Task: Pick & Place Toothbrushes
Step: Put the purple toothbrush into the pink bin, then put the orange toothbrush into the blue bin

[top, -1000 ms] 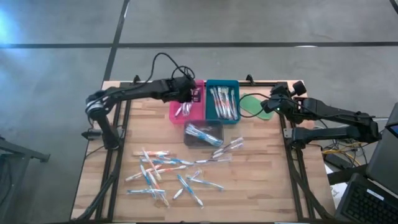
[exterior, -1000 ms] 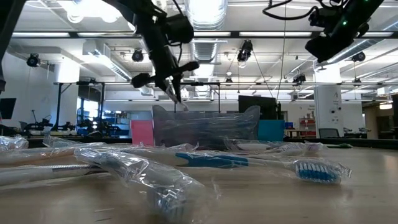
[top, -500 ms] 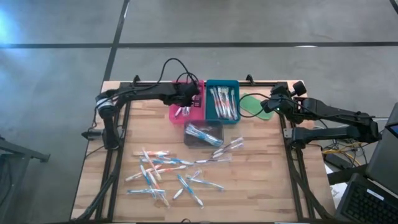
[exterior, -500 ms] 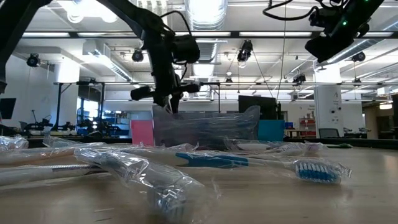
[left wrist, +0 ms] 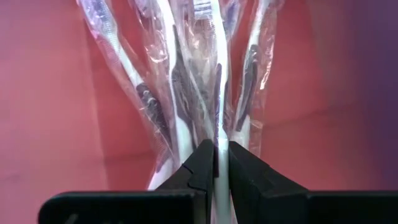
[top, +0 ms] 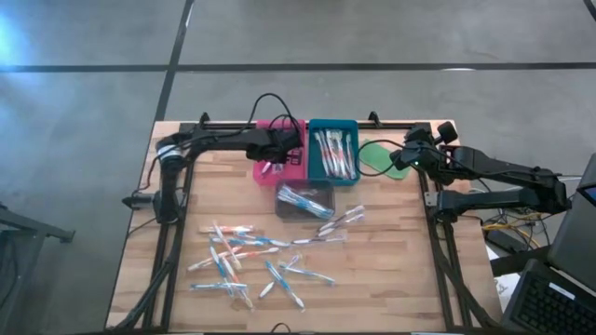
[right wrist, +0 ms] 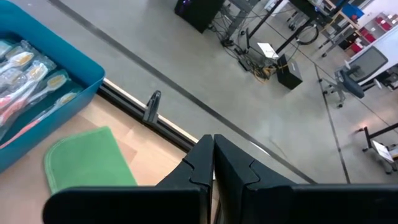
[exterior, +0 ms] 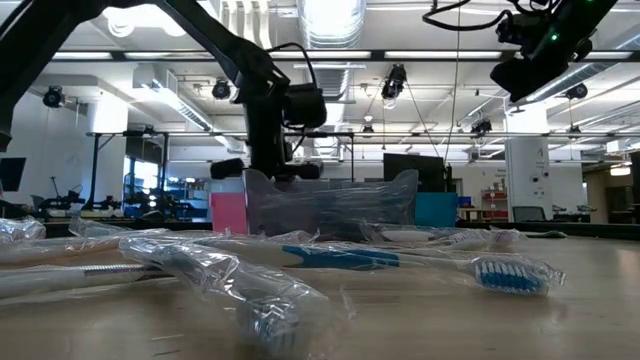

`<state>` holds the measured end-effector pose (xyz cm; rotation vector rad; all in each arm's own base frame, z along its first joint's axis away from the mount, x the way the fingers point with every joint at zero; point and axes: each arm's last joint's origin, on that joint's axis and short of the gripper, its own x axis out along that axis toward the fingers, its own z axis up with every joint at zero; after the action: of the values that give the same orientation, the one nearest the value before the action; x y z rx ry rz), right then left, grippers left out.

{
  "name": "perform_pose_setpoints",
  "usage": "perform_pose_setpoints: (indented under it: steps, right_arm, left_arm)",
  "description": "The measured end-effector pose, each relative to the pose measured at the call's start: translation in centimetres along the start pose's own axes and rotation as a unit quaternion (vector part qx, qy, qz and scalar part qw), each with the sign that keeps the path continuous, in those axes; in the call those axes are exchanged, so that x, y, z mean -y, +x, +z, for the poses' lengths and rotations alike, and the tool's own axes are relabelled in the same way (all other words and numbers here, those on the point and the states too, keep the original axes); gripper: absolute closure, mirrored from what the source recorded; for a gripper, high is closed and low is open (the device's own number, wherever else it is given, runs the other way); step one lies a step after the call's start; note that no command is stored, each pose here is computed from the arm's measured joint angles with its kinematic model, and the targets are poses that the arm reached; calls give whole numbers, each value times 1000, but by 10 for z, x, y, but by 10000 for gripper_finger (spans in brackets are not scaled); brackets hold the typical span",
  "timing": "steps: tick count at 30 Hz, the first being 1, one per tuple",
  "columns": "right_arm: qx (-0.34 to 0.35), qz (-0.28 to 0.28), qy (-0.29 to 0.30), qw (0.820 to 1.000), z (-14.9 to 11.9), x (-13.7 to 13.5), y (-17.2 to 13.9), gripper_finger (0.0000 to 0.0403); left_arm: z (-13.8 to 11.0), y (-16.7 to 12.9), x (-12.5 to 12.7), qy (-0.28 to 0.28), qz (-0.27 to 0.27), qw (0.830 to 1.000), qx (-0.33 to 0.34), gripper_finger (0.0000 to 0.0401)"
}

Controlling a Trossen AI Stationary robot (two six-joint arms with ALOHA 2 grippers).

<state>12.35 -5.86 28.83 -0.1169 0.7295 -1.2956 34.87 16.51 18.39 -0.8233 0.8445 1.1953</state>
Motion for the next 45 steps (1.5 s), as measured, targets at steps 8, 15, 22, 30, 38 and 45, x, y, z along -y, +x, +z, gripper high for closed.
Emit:
perform_pose_setpoints:
  steps: [8,15,22,30,38,45]
  right_arm:
    - [0,0,-1,1000,0,0,0,394]
    - [0,0,0,1000,0,0,0,394]
    - [0,0,0,1000,0,0,0,394]
    - [-1,1,0,1000,0,0,0,394]
    - [-4,11,0,1000,0,-1,0,394]
    - [-4,12,0,1000,0,-1,0,394]
  left_arm:
    - [-3,9,1,5,7,1000,-4,345]
    - [-2,5,1,19,0,1000,-7,297]
    - [2,1,4,42,-8,999,-1,226]
    - [19,-21,7,81,-38,996,18,184]
    - [35,-63,-1,104,-30,994,4,185]
    - [44,-111,-12,132,-80,988,8,188]
